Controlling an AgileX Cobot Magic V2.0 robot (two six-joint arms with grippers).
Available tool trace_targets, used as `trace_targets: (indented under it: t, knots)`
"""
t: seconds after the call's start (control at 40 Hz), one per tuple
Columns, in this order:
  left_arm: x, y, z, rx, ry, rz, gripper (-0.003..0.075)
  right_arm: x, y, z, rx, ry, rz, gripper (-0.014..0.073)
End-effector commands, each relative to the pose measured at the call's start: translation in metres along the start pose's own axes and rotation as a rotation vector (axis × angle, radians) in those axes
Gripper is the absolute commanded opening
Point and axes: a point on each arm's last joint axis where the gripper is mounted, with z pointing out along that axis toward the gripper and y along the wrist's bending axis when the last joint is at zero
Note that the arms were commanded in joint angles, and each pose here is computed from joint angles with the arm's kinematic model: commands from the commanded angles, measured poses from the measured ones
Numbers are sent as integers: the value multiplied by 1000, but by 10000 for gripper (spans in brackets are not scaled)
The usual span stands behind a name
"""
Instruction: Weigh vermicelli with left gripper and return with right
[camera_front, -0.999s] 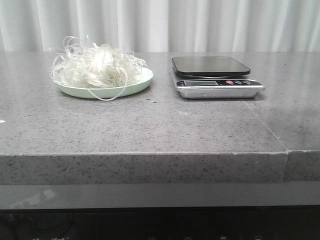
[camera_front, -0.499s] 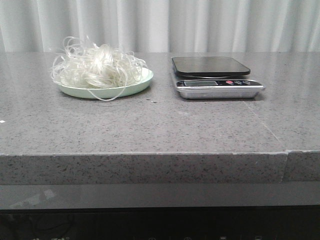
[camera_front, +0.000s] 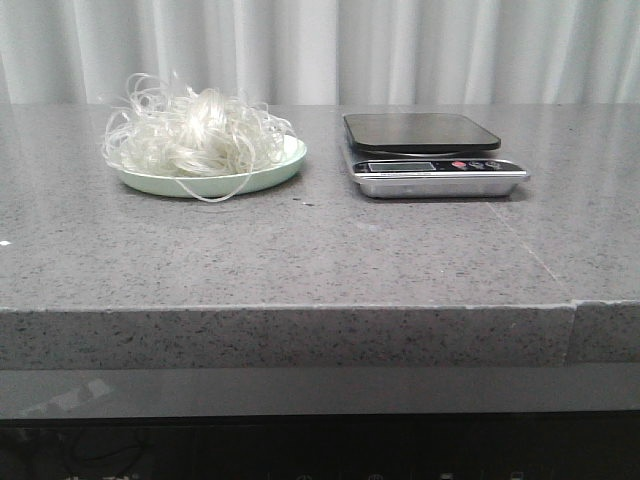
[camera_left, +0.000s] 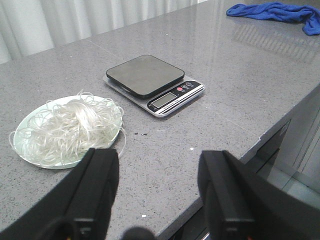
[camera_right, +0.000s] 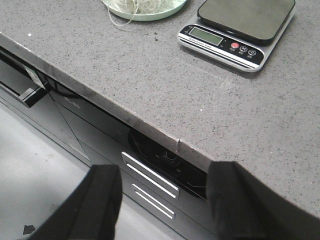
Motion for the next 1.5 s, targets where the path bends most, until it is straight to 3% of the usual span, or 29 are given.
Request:
trace_targets:
  t: [0.0, 0.175, 0.35, 0.524, 1.248, 1.373, 1.473]
  knots:
    - [-15, 0, -4, 3, -99, -11, 438, -10, -1, -4, 11, -69, -5, 417]
    - [-15, 0, -4, 3, -99, -11, 426, -10, -1, -4, 11, -68, -5, 230]
    - [-15, 0, -4, 3, -99, -11, 292, -10, -1, -4, 11, -66, -5, 132]
    - [-15, 0, -4, 3, -99, -11, 150, -10, -1, -4, 11, -66, -5, 132]
    - [-15, 0, -4, 3, -99, -11, 156, -9, -1, -4, 11, -55, -4, 132]
    - [-14, 7, -5, -77, -120, 85, 157, -9, -1, -4, 11, -56, -4, 132]
    - [0, 15, -5, -159, -116, 68, 157, -9, -1, -4, 11, -56, -4, 132]
